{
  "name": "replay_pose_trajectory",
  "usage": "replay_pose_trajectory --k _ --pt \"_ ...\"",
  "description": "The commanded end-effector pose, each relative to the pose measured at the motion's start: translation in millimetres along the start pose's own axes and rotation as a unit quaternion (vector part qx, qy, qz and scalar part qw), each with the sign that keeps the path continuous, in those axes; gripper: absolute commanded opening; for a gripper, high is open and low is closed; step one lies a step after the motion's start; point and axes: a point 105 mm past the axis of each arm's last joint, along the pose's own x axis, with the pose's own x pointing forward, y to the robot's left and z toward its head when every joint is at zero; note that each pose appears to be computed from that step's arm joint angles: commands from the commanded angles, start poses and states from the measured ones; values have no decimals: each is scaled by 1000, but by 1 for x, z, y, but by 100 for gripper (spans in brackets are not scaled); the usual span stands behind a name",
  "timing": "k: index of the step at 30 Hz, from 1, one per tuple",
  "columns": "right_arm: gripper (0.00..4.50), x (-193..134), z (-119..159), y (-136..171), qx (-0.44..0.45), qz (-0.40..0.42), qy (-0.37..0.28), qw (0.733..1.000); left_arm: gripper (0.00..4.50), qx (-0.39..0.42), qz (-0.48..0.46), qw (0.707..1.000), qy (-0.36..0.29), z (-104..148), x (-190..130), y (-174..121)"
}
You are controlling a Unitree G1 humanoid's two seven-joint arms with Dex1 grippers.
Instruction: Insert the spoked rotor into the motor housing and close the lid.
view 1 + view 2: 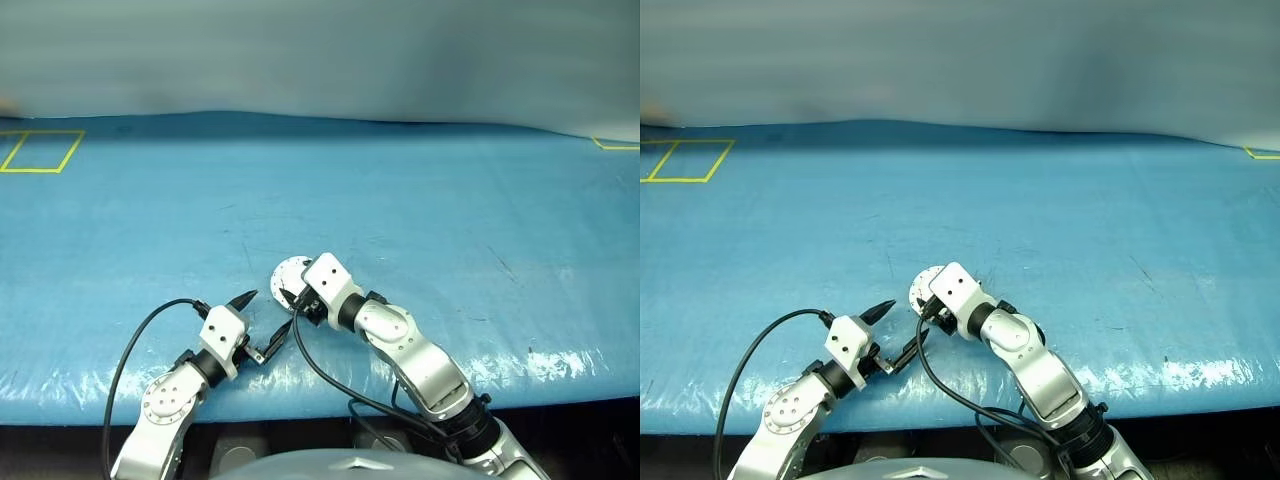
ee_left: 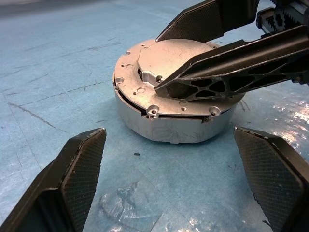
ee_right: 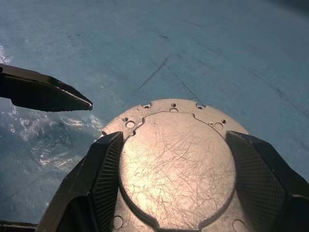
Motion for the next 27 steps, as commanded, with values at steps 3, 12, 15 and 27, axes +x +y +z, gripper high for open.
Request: replay_pose_trajectory --k 3,12,15,27 --pt "304 2 -17 1 41 1 56 998 450 15 1 1000 -21 14 -2 0" --pt "304 3 -22 0 22 1 80 997 450 17 2 1000 -20 15 -1 2" --pt "304 4 -23 -2 -4 -8 78 997 450 18 2 1000 -21 15 -1 2" --pt "304 6 -8 -4 40 -14 17 999 450 19 1 1000 -20 15 0 3"
